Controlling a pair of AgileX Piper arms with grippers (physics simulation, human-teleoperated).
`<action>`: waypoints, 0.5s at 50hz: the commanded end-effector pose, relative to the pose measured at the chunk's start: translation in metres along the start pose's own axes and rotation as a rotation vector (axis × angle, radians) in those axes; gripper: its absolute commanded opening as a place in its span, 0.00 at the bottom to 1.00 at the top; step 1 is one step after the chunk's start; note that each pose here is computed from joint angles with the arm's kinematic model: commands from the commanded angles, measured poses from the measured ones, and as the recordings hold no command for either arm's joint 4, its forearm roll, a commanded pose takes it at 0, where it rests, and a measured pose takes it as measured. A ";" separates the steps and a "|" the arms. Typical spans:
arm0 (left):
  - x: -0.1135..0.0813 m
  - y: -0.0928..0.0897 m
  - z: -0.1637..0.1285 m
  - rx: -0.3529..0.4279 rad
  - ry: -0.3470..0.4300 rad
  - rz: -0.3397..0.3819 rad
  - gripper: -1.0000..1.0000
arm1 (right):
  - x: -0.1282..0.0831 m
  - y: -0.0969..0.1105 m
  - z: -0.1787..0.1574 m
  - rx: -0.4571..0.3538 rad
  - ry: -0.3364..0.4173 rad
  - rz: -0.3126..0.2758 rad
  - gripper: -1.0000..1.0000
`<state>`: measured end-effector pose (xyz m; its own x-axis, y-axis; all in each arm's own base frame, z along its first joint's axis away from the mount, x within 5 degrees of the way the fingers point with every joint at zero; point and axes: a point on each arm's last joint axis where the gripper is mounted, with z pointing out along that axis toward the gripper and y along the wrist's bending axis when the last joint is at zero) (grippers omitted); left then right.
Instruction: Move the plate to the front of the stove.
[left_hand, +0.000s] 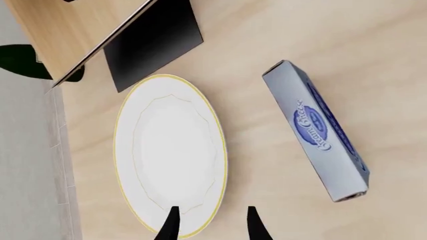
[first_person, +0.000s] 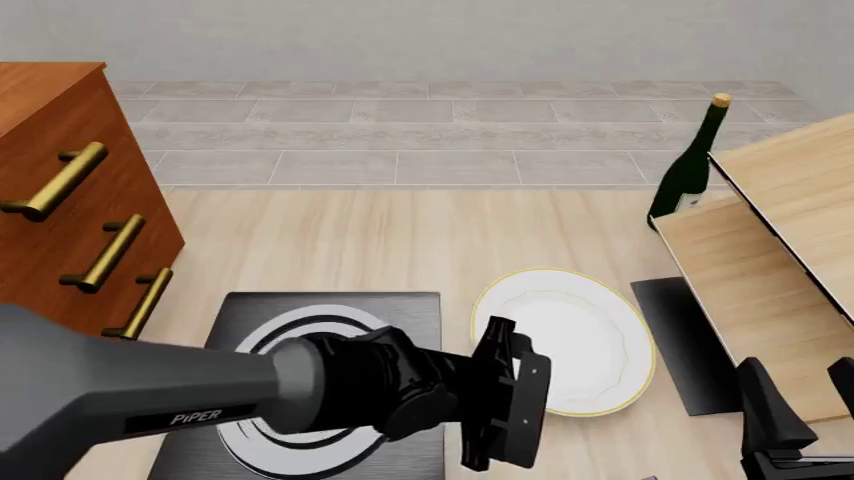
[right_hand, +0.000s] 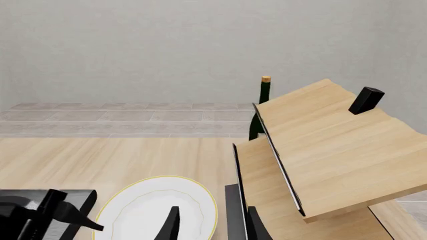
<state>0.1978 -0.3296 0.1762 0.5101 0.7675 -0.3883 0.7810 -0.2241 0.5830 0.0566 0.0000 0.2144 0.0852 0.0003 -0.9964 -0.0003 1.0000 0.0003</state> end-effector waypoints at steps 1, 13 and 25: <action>0.001 0.001 0.004 0.001 0.004 0.005 1.00 | 0.000 0.000 0.000 0.000 0.000 0.000 1.00; 0.006 0.005 0.009 -0.003 0.015 0.001 1.00 | 0.000 0.000 0.000 0.000 0.000 0.000 1.00; 0.009 0.010 0.018 0.002 0.027 -0.001 1.00 | 0.000 0.000 0.000 0.000 0.000 0.000 1.00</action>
<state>0.2104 -0.3332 0.1690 0.5039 0.7783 -0.3746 0.7803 -0.2243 0.5838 0.0566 0.0000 0.2144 0.0852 0.0003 -0.9964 -0.0003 1.0000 0.0003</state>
